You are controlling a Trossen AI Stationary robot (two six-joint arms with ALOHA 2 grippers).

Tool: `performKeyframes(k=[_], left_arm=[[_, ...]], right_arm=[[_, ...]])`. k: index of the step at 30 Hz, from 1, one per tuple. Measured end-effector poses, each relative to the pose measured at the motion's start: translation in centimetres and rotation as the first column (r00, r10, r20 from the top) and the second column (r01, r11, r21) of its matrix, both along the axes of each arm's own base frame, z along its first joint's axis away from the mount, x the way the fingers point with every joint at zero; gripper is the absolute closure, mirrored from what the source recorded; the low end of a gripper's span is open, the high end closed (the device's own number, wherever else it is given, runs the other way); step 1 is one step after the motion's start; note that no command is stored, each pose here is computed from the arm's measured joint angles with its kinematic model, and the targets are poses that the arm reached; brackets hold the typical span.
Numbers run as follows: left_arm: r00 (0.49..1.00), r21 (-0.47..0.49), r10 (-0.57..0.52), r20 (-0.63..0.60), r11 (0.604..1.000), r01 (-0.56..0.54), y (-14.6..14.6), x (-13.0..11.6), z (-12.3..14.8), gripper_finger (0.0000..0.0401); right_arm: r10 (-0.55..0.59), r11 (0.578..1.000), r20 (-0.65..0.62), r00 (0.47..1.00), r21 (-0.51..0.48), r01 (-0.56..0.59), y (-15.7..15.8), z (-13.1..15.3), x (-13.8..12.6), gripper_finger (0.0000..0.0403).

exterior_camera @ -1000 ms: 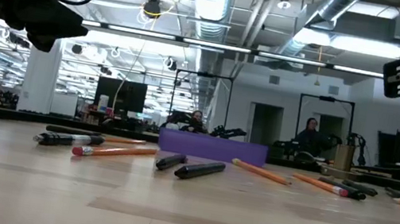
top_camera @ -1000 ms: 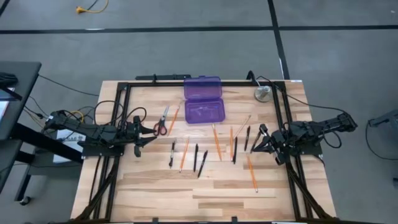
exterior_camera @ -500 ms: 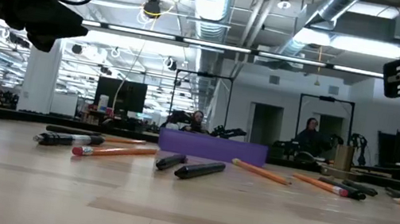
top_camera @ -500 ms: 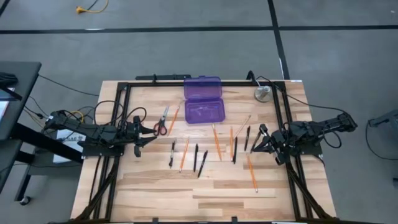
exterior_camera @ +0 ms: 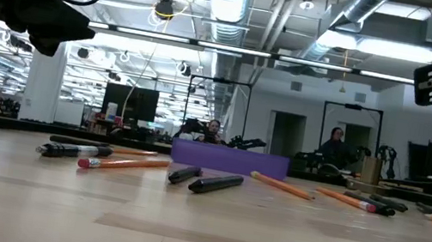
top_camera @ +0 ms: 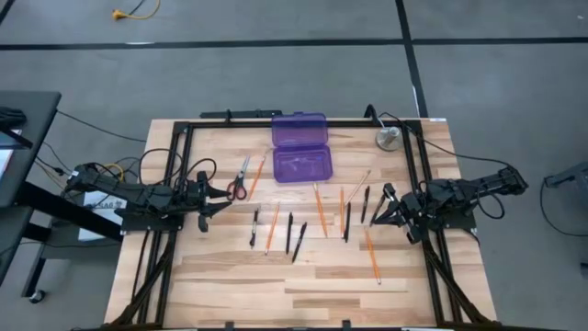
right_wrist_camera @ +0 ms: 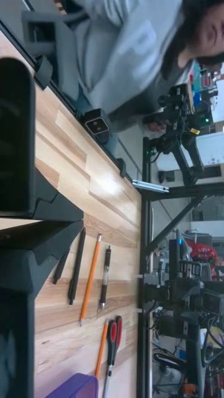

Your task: Pick & place school supplies into a supply box

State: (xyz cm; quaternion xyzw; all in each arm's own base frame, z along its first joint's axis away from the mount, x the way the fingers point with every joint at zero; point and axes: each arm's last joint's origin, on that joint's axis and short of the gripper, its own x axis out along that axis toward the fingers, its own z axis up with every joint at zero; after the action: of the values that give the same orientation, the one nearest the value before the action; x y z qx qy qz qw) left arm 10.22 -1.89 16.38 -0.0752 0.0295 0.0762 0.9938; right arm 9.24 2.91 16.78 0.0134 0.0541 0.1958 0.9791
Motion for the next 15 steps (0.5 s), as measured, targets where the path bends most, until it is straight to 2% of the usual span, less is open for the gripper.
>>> performKeyframes(k=[9,15], left_arm=[[1.000,0.000,0.000,0.001,1.000,0.000,0.00,0.00,0.01,0.0269],[1.000,-0.002,0.000,0.006,1.000,0.000,0.00,0.01,0.06,0.0269]], right_arm=[[0.000,1.000,0.003,1.000,-0.006,0.000,0.00,0.01,0.00,0.0403],[-0.029,1.000,0.106,0.994,-0.004,0.030,-0.07,0.85,0.10,0.0403]])
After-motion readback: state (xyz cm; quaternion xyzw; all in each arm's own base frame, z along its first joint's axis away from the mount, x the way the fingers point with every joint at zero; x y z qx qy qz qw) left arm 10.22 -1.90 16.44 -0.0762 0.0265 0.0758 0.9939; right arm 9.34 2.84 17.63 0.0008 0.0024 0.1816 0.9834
